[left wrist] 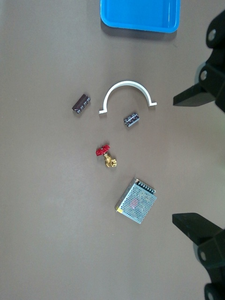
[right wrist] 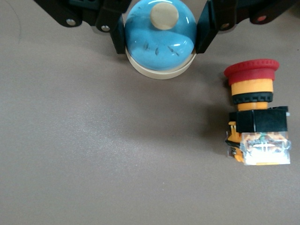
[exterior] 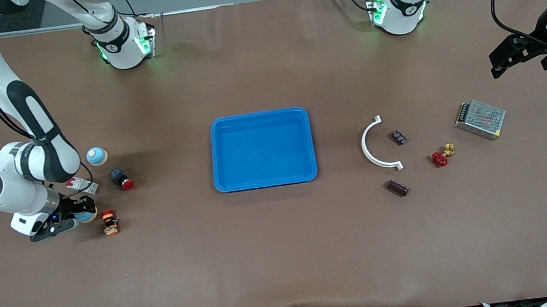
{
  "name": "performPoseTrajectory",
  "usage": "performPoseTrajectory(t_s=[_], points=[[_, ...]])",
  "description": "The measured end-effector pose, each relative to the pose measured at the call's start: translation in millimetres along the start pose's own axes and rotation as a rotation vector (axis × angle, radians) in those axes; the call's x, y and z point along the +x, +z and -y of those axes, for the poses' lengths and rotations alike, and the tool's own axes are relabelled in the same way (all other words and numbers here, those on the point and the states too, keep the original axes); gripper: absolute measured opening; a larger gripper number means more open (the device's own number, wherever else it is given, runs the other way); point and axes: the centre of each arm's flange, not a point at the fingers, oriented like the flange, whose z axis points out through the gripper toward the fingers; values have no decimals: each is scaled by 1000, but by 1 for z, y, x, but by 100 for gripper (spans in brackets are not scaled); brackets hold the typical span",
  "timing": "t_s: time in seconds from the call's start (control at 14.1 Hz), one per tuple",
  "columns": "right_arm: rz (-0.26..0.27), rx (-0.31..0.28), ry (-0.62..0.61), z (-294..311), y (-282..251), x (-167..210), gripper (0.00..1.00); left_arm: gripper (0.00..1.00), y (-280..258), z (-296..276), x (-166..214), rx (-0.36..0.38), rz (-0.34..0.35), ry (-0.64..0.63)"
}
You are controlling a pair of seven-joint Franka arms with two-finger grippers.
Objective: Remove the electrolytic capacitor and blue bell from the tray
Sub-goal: 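Lower the bell beside the red buttons and open the right gripper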
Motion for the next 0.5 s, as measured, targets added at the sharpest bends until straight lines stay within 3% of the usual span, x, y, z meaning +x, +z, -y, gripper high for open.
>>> performPoseTrajectory(t_s=[0.21, 0.5], points=[[-1, 0, 2, -1, 0, 0, 65, 100, 0, 0, 0, 0, 0, 0], [-4, 0, 1, -1, -2, 3, 99, 100, -1, 1, 0, 0, -2, -2]])
